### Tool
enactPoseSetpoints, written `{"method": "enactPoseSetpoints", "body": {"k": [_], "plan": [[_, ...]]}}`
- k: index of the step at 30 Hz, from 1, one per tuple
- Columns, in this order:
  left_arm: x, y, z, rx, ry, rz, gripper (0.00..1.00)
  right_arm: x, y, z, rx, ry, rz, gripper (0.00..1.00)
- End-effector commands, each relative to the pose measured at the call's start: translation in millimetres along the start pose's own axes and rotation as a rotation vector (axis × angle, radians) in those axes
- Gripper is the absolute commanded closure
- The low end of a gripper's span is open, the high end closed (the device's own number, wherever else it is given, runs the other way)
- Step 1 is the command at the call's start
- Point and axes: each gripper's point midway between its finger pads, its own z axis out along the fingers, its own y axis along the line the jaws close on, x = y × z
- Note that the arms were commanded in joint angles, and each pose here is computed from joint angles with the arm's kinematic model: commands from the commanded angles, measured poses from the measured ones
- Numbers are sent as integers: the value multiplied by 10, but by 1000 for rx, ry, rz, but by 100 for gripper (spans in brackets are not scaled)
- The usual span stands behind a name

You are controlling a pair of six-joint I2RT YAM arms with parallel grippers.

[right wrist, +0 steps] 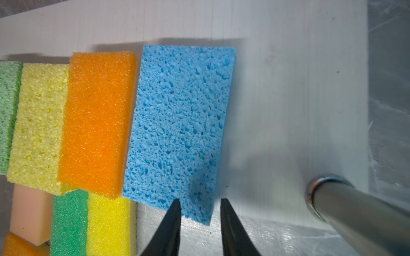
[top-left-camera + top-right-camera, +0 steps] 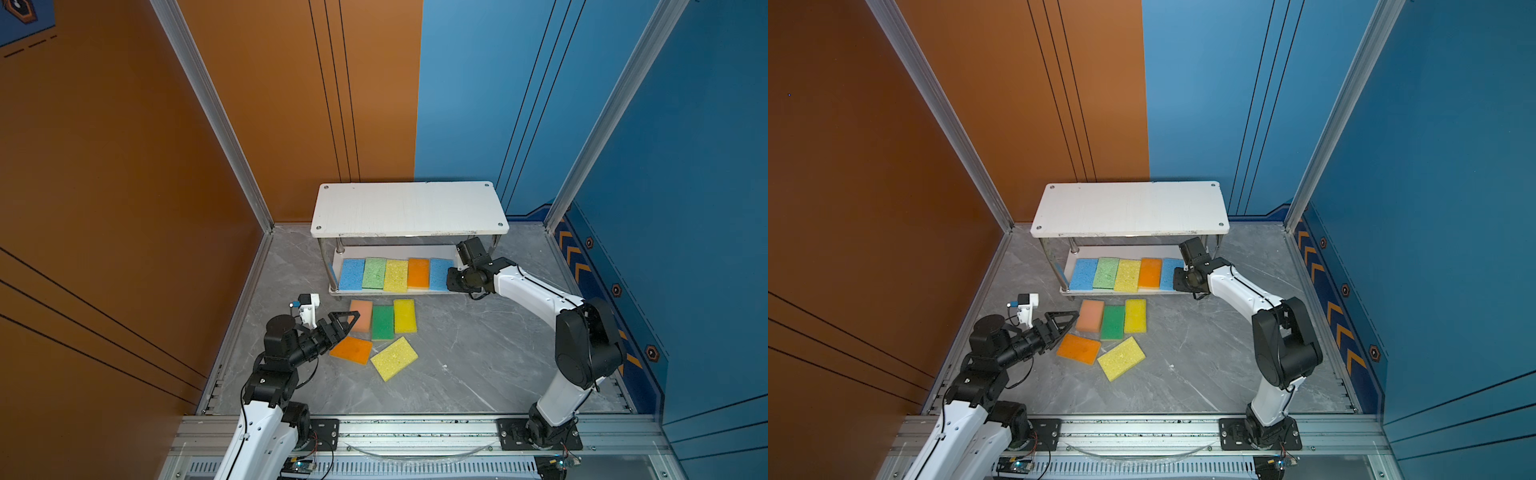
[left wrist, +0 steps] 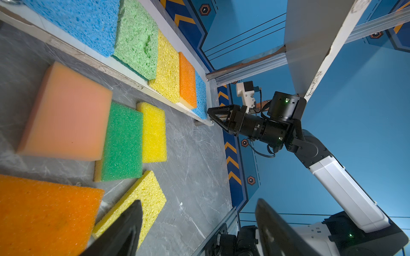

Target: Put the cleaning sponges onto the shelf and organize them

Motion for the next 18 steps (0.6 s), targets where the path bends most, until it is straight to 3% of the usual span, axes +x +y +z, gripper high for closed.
{"method": "enactPoseSetpoints", "body": {"k": [1,12,16,18], "plan": [[12,15,1,14,5,-3,20,-47,-15,-56,2,-1,2,66],[30,64,6,-1,10,-9,15,4,267,-504,-80,-69,-21,48],[60,132,-1,-36,20,-8,15,169,399,-649,-118,-70,-33,42],[121,241,-17,-93,45,-13,9,313,463,-710,-142,-56,-38,39]]}}
